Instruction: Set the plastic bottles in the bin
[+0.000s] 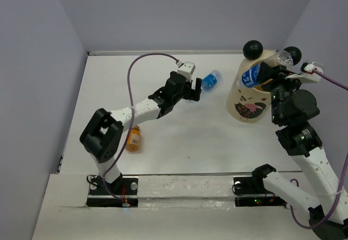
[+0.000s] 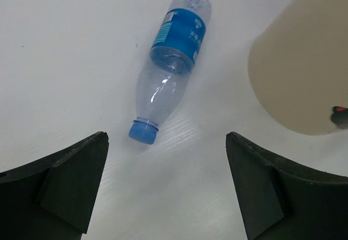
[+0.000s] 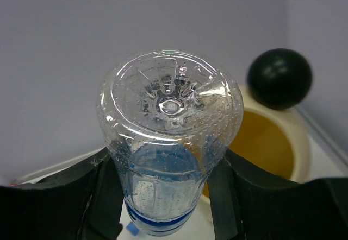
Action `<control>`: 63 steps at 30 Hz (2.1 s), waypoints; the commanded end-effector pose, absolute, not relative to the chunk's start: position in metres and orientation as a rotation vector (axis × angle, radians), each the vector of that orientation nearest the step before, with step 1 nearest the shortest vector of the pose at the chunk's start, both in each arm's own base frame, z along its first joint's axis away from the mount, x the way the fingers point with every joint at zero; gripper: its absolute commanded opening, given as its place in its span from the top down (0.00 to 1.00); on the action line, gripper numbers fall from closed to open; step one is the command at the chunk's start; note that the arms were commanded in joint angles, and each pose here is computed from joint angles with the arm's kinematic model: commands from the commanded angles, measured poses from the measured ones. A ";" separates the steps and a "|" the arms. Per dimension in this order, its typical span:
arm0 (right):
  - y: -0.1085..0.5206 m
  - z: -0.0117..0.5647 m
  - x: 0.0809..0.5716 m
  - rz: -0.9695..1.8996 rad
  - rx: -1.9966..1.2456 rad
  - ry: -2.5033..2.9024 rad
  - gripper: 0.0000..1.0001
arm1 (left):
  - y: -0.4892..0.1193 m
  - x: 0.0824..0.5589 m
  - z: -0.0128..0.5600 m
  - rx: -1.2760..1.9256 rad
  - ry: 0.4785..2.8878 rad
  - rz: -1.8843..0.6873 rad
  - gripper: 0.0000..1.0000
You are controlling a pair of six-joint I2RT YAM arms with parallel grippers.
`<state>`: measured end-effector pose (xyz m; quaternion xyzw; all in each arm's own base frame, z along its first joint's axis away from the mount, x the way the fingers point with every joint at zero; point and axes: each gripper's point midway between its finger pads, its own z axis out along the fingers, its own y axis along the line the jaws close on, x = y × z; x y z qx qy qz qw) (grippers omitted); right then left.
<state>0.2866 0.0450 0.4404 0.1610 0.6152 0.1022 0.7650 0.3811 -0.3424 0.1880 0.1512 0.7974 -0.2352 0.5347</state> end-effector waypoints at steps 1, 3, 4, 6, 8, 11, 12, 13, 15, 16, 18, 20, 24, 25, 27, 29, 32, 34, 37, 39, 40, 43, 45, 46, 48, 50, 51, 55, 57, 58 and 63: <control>-0.006 0.442 0.278 -0.077 0.474 1.310 0.61 | -0.345 0.411 0.166 0.439 1.926 -0.443 0.01; -0.015 0.442 0.277 -0.147 0.496 1.297 0.61 | -0.350 0.424 0.158 0.458 1.937 -0.442 0.01; -0.018 0.444 0.277 -0.155 0.512 1.280 0.61 | -0.354 0.429 0.161 0.477 1.927 -0.441 0.01; -0.023 0.447 0.277 -0.207 0.513 1.264 0.61 | -0.354 0.435 0.156 0.497 1.931 -0.441 0.01; -0.025 0.451 0.278 -0.215 0.525 1.238 0.61 | -0.358 0.443 0.150 0.527 1.938 -0.451 0.01; -0.029 0.453 0.281 -0.265 0.538 1.210 0.60 | -0.363 0.450 0.139 0.552 1.956 -0.456 0.01; -0.030 0.449 0.284 -0.292 0.542 1.217 0.60 | -0.367 0.449 0.130 0.578 1.973 -0.480 0.01; -0.029 0.449 0.286 -0.299 0.541 1.211 0.60 | -0.367 0.451 0.133 0.576 1.966 -0.481 0.01; -0.026 0.439 0.293 -0.302 0.530 1.222 0.60 | -0.373 0.454 0.124 0.596 1.978 -0.497 0.01; -0.024 0.433 0.296 -0.308 0.528 1.233 0.60 | -0.373 0.456 0.113 0.603 2.000 -0.490 0.01; -0.022 0.419 0.302 -0.320 0.530 1.259 0.57 | -0.377 0.458 0.108 0.615 2.011 -0.498 0.01; -0.021 0.407 0.302 -0.317 0.521 1.275 0.42 | -0.382 0.457 0.101 0.632 2.028 -0.520 0.01; -0.017 0.402 0.297 -0.261 0.517 1.306 0.11 | -0.389 0.459 0.089 0.637 2.048 -0.540 0.01; -0.015 0.409 0.296 -0.233 0.507 1.303 0.11 | -0.389 0.459 0.081 0.643 2.067 -0.536 0.02; -0.011 0.408 0.293 -0.179 0.506 1.330 0.10 | -0.391 0.463 0.081 0.638 2.065 -0.533 0.05; -0.001 0.412 0.292 -0.109 0.470 1.350 0.10 | -0.391 0.466 0.078 0.626 2.070 -0.520 0.15; 0.019 0.410 0.289 0.006 0.387 1.420 0.11 | -0.391 0.467 0.083 0.595 2.065 -0.530 0.34; 0.027 0.408 0.288 0.059 0.373 1.446 0.11 | -0.388 0.467 0.098 0.561 2.038 -0.551 0.45; 0.052 0.403 0.285 0.196 0.292 1.496 0.11 | -0.382 0.457 0.106 0.529 2.010 -0.584 0.51; 0.075 0.401 0.280 0.323 0.216 1.523 0.10 | -0.370 0.446 0.121 0.493 1.977 -0.608 0.53; 0.091 0.401 0.276 0.426 0.185 1.531 0.10 | -0.369 0.441 0.155 0.455 1.902 -0.662 0.54; 0.127 0.395 0.270 0.645 0.131 1.553 0.08 | -0.347 0.407 0.157 0.398 1.902 -0.713 0.56; 0.146 0.395 0.269 0.776 0.124 1.551 0.06 | -0.337 0.390 0.187 0.363 1.836 -0.760 0.57; 0.160 0.384 0.266 0.845 0.081 1.583 0.05 | -0.334 0.384 0.197 0.348 1.804 -0.788 0.57; 0.172 0.374 0.272 0.903 0.083 1.603 0.04 | -0.322 0.364 0.192 0.312 1.820 -0.823 0.57; 0.179 0.364 0.276 0.952 0.108 1.614 0.03 | -0.314 0.340 0.209 0.298 1.767 -0.893 0.57; 0.181 0.361 0.277 0.972 0.124 1.620 0.02 | -0.312 0.331 0.215 0.300 1.751 -0.916 0.57; 0.205 0.352 0.282 1.077 0.067 1.649 0.00 | -0.317 0.278 0.241 0.370 1.672 -1.029 0.57; 0.218 0.347 0.278 1.130 0.021 1.689 0.00 | -0.314 0.262 0.235 0.363 1.684 -1.066 0.57; 0.219 0.342 0.281 1.127 0.029 1.705 0.00 | -0.313 0.251 0.250 0.366 1.641 -1.106 0.57; 0.225 0.330 0.283 1.152 0.052 1.722 0.00 | -0.311 0.218 0.259 0.394 1.593 -1.209 0.57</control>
